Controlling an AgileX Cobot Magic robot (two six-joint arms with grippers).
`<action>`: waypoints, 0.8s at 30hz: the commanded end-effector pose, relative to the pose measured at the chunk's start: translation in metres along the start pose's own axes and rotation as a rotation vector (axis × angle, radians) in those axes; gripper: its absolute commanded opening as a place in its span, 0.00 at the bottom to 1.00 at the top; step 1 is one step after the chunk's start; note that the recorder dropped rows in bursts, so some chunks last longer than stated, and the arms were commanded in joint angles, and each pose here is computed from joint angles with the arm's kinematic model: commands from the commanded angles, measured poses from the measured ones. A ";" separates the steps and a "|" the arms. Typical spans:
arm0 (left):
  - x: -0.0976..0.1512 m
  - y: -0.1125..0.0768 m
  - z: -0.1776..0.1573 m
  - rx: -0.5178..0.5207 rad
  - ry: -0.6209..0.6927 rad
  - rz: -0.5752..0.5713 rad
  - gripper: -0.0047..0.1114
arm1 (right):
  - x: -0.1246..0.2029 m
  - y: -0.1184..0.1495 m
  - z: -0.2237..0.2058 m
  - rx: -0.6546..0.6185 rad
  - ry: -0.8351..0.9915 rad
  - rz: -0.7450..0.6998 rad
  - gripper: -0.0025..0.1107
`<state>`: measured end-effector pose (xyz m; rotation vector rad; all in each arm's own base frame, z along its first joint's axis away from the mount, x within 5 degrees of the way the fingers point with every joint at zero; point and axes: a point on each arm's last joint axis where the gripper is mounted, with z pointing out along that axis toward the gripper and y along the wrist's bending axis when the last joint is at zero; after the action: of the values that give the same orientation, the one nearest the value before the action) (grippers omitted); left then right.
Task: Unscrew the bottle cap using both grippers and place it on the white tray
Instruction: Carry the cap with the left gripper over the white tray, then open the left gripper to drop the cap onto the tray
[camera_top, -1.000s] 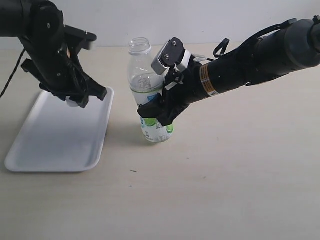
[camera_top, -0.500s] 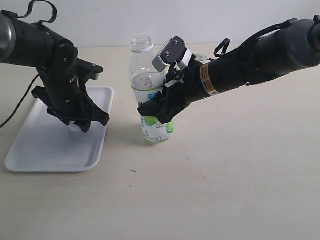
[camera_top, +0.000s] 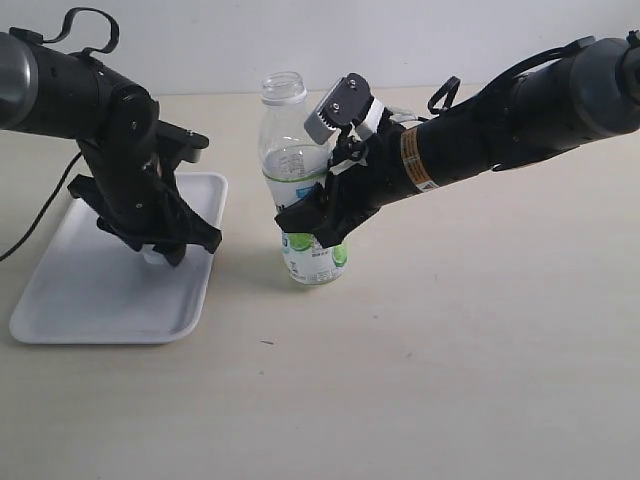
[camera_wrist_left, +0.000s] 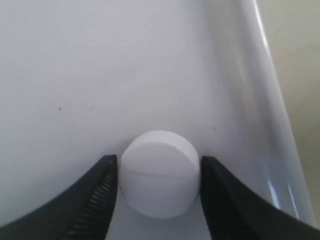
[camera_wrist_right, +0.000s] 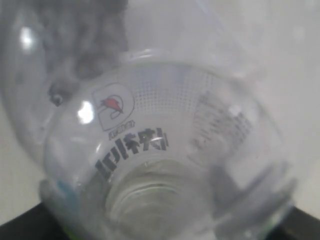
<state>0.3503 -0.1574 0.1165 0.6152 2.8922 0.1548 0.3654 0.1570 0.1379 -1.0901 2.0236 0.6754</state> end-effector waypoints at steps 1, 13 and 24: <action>-0.002 0.003 -0.010 0.002 -0.030 -0.028 0.60 | 0.003 -0.001 0.000 0.017 0.026 -0.014 0.02; -0.010 0.010 -0.074 0.032 -0.242 -0.068 0.62 | 0.002 -0.001 0.000 0.021 0.016 0.003 0.02; -0.017 -0.010 -0.085 0.122 -0.348 -0.047 0.62 | 0.004 0.001 0.000 -0.009 0.035 -0.009 0.46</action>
<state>0.3446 -0.1771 0.1954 0.5362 2.6218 -0.1053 0.3651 0.1567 0.1373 -1.0851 2.0368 0.6788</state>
